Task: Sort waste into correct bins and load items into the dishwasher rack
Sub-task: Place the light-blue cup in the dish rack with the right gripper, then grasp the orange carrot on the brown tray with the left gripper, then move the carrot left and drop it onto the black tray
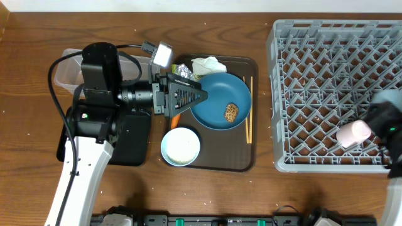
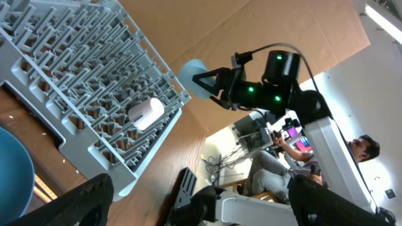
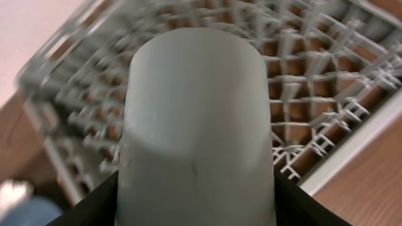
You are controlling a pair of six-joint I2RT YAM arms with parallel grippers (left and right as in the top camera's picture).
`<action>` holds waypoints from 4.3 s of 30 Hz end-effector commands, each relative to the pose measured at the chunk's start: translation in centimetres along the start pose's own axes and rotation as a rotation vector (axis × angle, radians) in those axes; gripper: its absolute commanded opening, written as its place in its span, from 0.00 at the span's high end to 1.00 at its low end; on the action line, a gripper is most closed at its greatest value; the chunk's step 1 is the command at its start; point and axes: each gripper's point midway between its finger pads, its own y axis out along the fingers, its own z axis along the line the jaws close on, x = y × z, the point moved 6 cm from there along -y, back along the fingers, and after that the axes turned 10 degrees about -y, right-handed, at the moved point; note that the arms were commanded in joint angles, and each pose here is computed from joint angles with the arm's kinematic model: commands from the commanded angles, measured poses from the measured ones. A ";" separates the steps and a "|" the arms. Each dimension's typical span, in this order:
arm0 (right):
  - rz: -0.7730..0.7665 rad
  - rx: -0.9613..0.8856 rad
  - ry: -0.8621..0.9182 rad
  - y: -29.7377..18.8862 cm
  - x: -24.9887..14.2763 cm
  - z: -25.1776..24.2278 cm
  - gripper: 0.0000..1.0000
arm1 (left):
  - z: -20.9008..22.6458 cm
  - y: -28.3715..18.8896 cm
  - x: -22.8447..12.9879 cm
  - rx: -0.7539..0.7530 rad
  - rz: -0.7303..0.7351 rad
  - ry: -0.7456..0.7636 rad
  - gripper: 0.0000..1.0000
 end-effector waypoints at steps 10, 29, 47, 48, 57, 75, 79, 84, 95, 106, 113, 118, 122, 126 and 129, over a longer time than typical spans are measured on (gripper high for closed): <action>0.219 0.156 0.448 6.7 0.7 -6.2 0.55 | -0.4 -0.1 0.0 -0.012 0.005 0.011 0.10; 0.312 0.165 0.720 10.3 0.1 -9.4 0.20 | -0.3 -0.1 -0.1 -0.009 0.008 -0.002 0.10; 0.008 0.653 -0.069 -1.7 2.3 6.4 0.24 | 3.2 -0.1 -1.3 0.325 -0.090 -0.046 0.16; -0.003 0.678 -0.123 -2.6 1.8 7.7 0.23 | 4.4 -0.3 -2.1 0.451 -0.096 -0.058 0.17; 0.058 0.719 -0.400 -5.6 -3.4 12.9 0.22 | 8.9 -2.3 -6.1 1.180 -0.072 -0.030 0.19; 0.166 0.762 -0.556 -4.7 -6.3 15.8 0.19 | 15.4 -0.4 -5.8 1.425 0.012 -0.047 0.28; 0.182 0.757 -0.554 -4.5 -6.5 15.7 0.19 | 19.3 0.7 -5.2 1.496 0.033 -0.050 0.37; 0.202 0.750 -0.553 -4.4 -6.8 15.5 0.19 | 23.4 1.8 -5.3 1.530 0.070 -0.077 0.60; 0.227 0.740 -0.555 -4.4 -7.2 15.3 0.21 | 29.7 1.5 -6.6 1.591 0.145 -0.174 0.60; 0.231 0.738 -0.554 -4.4 -7.2 15.2 0.22 | 31.2 2.8 -7.1 1.482 0.163 -0.230 0.74; 0.227 0.738 -0.555 -4.4 -7.2 15.2 0.23 | 27.5 0.8 -5.0 1.472 0.071 -0.222 0.76; 0.215 0.733 -0.556 -4.3 -7.0 15.3 0.23 | 23.5 -2.3 -3.9 1.476 -0.016 -0.251 0.80; 0.200 0.737 -0.557 -4.4 -6.8 15.4 0.23 | 21.0 -4.8 -4.1 1.492 -0.095 -0.327 0.81; 0.196 0.739 -0.557 -4.4 -6.7 15.5 0.23 | 19.0 -7.6 -4.9 1.525 -0.156 -0.434 0.80; 0.193 0.740 -0.557 -4.4 -6.7 15.5 0.23 | 19.2 -9.9 -5.2 1.555 -0.217 -0.519 0.80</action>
